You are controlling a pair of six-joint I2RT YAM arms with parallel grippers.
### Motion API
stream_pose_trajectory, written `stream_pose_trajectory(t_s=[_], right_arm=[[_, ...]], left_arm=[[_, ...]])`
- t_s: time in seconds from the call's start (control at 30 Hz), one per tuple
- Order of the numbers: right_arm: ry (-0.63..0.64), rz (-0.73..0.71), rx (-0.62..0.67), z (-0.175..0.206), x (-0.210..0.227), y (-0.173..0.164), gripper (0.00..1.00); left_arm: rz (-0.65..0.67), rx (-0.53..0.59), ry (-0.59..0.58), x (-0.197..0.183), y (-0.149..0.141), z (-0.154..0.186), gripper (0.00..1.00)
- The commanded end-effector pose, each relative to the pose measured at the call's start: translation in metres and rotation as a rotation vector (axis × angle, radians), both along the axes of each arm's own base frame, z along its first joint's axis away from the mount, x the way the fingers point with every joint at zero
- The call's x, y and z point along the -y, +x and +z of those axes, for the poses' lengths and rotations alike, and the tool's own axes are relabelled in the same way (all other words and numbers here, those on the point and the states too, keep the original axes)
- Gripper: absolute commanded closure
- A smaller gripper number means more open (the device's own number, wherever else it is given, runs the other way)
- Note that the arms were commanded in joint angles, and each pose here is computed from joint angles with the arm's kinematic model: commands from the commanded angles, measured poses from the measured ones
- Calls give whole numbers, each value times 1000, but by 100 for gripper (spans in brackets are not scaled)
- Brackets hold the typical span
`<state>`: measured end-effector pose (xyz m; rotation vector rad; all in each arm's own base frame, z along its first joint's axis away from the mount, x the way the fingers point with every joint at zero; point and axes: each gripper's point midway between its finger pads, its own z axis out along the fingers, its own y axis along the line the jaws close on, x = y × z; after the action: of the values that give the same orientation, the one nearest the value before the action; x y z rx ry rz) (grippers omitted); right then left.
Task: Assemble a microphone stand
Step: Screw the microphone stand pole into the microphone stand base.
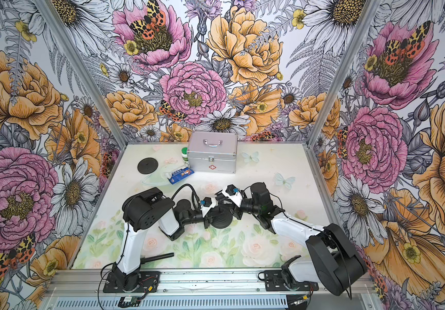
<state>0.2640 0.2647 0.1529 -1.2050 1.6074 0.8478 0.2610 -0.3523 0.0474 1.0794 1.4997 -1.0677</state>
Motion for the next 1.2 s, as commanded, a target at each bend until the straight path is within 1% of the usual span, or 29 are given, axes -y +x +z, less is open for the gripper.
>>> stream_pose_trajectory(t_s=[0.0, 0.1, 0.13, 0.2, 0.23, 0.27, 0.3, 0.4, 0.47, 0.53, 0.57, 0.6, 0.67, 0.73, 0.8, 0.87, 0.9, 0.97, 1.03, 1.1, 1.17], right_arm=[[-17, 184, -70, -5, -1, -21, 64], [-21, 189, -87, -4, -3, -12, 68], [-21, 189, -90, -4, -4, -10, 72], [-19, 163, -121, -4, -6, -2, 84], [-21, 131, -141, -3, -7, 4, 93], [-25, 88, -157, -4, -7, 10, 100], [-32, 39, -157, -5, -6, 15, 100], [-45, -240, -109, -7, 6, 36, 100], [-27, -554, -71, -9, 28, 50, 100], [4, -830, -56, -14, 51, 48, 100], [8, -901, -51, -17, 54, 42, 100], [-4, -940, -39, -20, 56, 40, 100], [-46, -884, -10, -24, 33, 27, 100], [-90, -756, 9, -25, 9, 22, 100], [-147, -641, 51, -24, -7, 18, 100], [-206, -562, 95, -22, -12, 15, 100], [-229, -534, 114, -19, -12, 16, 98], [-243, -468, 128, -14, -13, 13, 85], [-241, -349, 132, -8, -15, 2, 77], [-245, -279, 144, -6, -8, -4, 68], [-237, -170, 152, -5, -5, -15, 67]], left_arm=[[-44, 4, 1, 0, -7, -3, 78], [-39, 8, -1, -1, -5, -2, 78], [-38, 4, -3, -1, -4, -2, 78], [-42, -1, -2, 0, -5, -4, 78], [-46, 3, 0, 1, -7, -4, 78], [-46, 5, 4, 1, -7, -5, 77], [-40, 6, 4, 1, -6, -5, 77], [-14, -4, 3, -2, -1, -5, 76], [-4, -16, 6, -2, 2, -8, 74], [5, -17, 9, -3, 4, -10, 74], [14, -22, 8, -4, 7, -10, 74], [17, -25, 6, -5, 8, -10, 74], [20, -35, 4, -5, 9, -10, 75], [15, -28, 10, -4, 7, -12, 75], [19, -22, 16, -5, 7, -14, 75], [24, -23, 14, -6, 8, -13, 75], [21, -26, 14, -6, 7, -13, 75], [15, -21, 16, -5, 5, -13, 75], [21, -18, 19, -7, 5, -13, 75], [19, -17, 16, -7, 6, -11, 76], [6, -24, 13, -6, 4, -12, 77]])
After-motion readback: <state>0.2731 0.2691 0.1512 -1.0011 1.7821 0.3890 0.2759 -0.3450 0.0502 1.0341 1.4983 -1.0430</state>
